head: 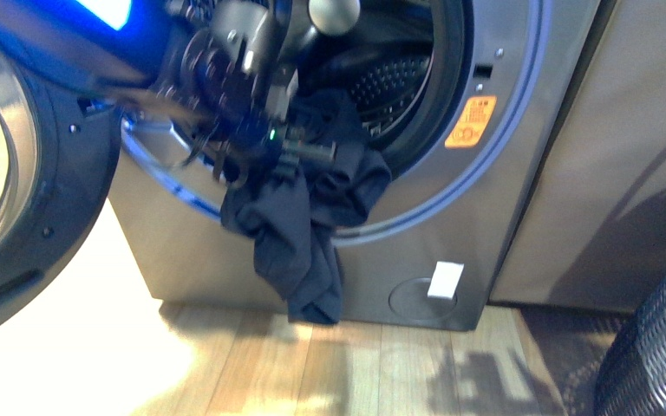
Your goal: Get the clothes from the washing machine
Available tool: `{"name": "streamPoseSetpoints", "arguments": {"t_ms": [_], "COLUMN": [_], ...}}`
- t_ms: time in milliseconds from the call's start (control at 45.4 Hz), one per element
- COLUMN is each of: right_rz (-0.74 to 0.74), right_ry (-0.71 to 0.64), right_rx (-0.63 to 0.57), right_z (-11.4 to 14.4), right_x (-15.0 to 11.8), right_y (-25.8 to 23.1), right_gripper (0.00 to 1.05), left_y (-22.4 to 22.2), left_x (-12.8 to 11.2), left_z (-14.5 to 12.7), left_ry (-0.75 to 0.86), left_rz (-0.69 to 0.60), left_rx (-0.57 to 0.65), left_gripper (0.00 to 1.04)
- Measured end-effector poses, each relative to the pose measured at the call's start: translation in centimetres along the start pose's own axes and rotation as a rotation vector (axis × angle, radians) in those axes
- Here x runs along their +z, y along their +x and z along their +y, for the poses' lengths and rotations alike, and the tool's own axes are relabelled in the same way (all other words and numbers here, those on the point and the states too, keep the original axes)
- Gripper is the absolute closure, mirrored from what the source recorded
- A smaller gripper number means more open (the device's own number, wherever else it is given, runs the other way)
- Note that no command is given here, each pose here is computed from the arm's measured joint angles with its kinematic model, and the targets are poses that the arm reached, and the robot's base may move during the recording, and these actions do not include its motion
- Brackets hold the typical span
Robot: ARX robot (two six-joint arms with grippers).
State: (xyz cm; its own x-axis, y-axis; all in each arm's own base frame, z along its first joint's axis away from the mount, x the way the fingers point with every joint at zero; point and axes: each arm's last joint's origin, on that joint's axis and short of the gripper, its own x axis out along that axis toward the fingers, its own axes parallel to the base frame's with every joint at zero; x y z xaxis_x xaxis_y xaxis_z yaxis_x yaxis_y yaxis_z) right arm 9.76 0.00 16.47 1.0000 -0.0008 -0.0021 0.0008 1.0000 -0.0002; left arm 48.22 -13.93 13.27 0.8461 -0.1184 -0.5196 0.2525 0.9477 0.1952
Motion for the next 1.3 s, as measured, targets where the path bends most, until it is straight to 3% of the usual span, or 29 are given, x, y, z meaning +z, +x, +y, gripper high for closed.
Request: {"name": "streamPoseSetpoints", "arguments": {"t_ms": [374,727,925,1299], "right_rz": [0.000,0.000,0.000,0.000], "right_ry": [0.000,0.000,0.000,0.000], "right_rx": [0.000,0.000,0.000,0.000], "right_z": [0.0,0.0,0.0,0.0], "right_x": [0.0,0.0,0.0,0.0], "right_y": [0.0,0.0,0.0,0.0], "right_gripper": [0.07,0.07,0.07,0.07], "left_y": [-6.9,-14.9,-21.9,-31.1], "left_x": [0.0,2.4,7.5,16.8], "left_z": [-0.6,0.2,0.6,-1.5], "left_ry": [0.077,0.092,0.134,0.181], "left_rz": [-0.140,-0.299,-0.505,-0.736], "left_rx": [-0.084,-0.143,-0.156,-0.250], "left_gripper": [0.92,0.92,0.92,0.92]}}
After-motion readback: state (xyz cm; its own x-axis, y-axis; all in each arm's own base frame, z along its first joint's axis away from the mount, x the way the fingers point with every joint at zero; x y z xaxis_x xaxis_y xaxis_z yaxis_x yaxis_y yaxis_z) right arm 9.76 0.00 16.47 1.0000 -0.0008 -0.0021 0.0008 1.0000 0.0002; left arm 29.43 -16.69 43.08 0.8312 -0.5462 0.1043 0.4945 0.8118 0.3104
